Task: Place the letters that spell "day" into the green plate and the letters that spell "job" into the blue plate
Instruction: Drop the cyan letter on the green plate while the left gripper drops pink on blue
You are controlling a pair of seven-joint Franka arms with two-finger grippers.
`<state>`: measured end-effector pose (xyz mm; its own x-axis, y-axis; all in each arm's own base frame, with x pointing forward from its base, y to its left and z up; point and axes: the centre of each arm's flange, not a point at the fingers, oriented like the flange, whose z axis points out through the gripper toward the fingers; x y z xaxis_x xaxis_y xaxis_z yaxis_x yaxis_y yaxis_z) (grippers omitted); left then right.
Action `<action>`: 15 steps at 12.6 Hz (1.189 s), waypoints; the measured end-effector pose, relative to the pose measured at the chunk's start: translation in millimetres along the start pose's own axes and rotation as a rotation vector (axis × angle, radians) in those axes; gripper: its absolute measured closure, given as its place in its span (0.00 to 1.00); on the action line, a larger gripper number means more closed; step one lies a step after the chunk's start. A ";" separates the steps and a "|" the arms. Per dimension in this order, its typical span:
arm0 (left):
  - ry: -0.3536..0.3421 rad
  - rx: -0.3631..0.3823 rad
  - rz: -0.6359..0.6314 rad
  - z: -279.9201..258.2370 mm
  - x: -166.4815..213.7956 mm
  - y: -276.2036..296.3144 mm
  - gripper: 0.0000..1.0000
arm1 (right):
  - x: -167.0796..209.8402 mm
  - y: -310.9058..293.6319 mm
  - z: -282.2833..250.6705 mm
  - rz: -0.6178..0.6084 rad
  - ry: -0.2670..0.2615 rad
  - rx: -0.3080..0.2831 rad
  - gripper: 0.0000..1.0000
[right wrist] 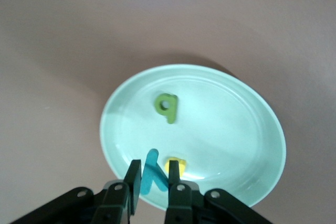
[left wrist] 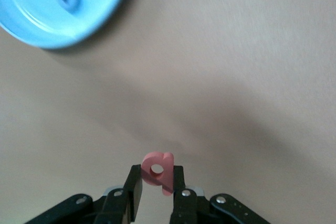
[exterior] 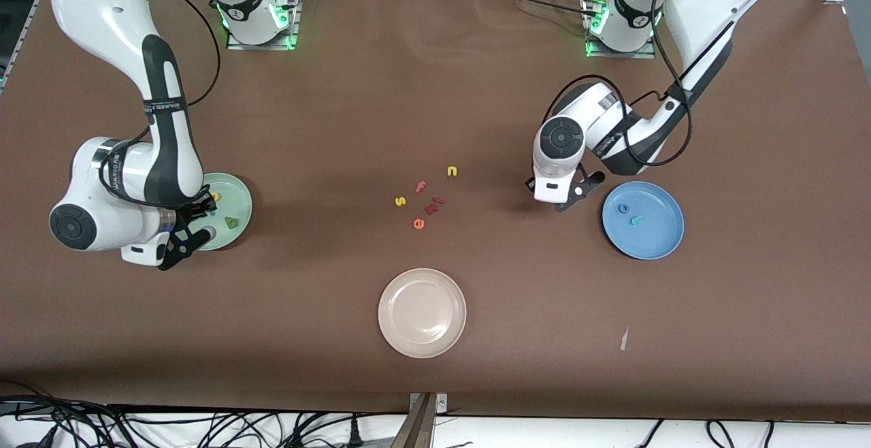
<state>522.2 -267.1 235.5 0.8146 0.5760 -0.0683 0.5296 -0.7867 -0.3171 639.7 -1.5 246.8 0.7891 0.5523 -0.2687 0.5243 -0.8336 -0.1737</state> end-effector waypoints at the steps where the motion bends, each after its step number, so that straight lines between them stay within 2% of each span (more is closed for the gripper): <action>1: -0.002 0.042 0.046 -12.1 14.6 -8.1 0.72 | -8.8 2.1 10.1 0.032 0.031 -0.020 0.75; 3: -0.026 0.069 0.145 -27.4 57.3 -32.1 0.72 | -29.2 -2.9 30.1 0.104 0.098 -0.060 0.75; 5: -0.050 0.049 0.240 -29.0 99.1 -58.0 0.72 | -39.1 -16.5 38.7 0.146 0.123 -0.068 0.75; 6: -0.057 0.036 0.285 -29.6 117.4 -70.2 0.72 | -40.3 -20.8 37.6 0.156 0.126 -0.065 0.69; 9: -0.070 -0.004 0.381 -31.2 160.8 -96.4 0.72 | -41.0 -24.9 23.3 0.174 0.134 -0.052 0.36; 12: -0.107 -0.028 0.449 -13.0 191.9 -114.6 0.72 | -37.9 -30.3 3.3 0.312 0.130 -0.023 0.01; 15: -0.187 -0.049 0.467 33.5 209.0 -124.0 0.72 | -28.8 -41.5 -18.0 0.399 0.109 0.002 0.00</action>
<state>618.8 -41.7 228.9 0.9133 0.1862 -0.3622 0.1326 -0.9769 -0.1678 601.0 17.2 278.8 0.9597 0.1828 -0.2135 0.1697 -0.9824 -0.0781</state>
